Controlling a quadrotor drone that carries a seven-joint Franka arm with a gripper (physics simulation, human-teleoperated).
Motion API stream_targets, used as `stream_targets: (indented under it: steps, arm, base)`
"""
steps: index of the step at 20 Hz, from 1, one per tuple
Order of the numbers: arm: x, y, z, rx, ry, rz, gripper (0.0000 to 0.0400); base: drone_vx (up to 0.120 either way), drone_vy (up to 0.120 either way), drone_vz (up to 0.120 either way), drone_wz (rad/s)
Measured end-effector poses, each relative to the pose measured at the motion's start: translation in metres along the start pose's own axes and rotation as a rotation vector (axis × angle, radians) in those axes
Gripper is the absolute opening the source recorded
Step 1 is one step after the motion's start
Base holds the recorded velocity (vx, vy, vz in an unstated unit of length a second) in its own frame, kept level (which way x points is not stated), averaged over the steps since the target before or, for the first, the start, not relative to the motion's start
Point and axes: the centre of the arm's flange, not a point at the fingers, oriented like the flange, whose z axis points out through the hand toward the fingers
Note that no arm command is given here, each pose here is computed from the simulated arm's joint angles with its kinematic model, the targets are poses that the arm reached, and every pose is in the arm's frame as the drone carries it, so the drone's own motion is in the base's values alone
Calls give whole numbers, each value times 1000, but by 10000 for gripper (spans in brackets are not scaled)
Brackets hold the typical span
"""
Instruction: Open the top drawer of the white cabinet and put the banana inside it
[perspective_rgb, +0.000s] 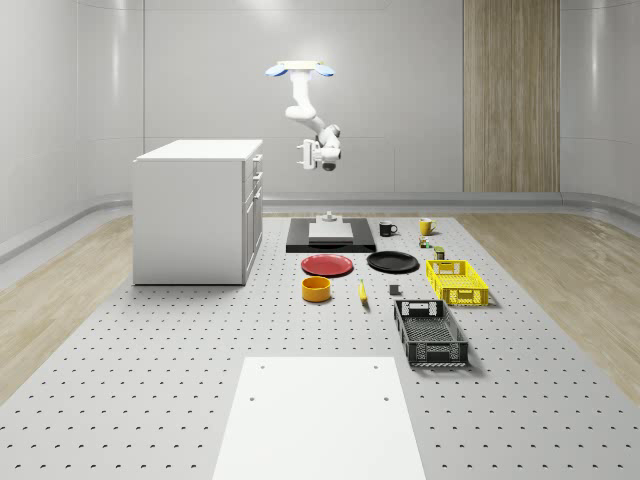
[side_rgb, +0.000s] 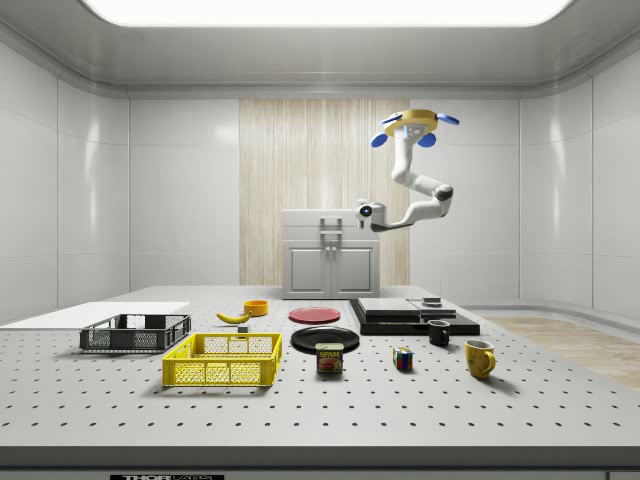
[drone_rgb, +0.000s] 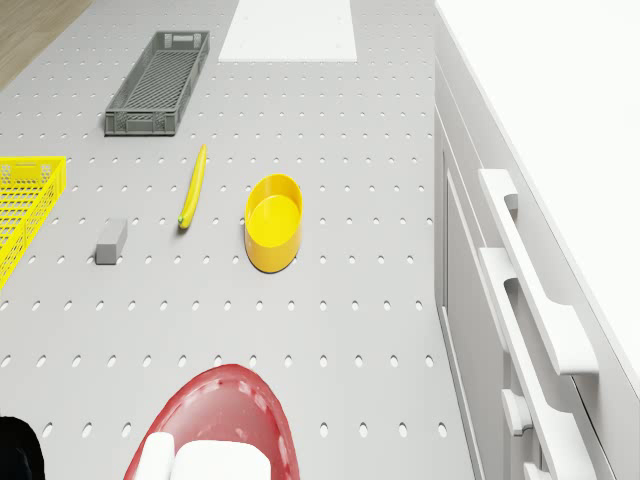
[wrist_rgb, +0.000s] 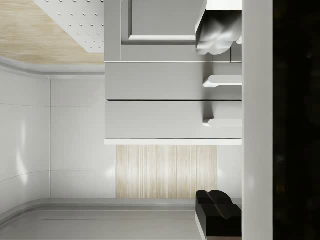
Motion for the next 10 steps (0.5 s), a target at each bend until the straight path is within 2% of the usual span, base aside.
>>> stream_targets:
  steps: [5,10]
  arm:
    - [0,0,0,0,0,0,400]
    - [0,0,0,0,0,0,400]
  base:
    - [120,-120,0,0]
    - [120,-8,0,0]
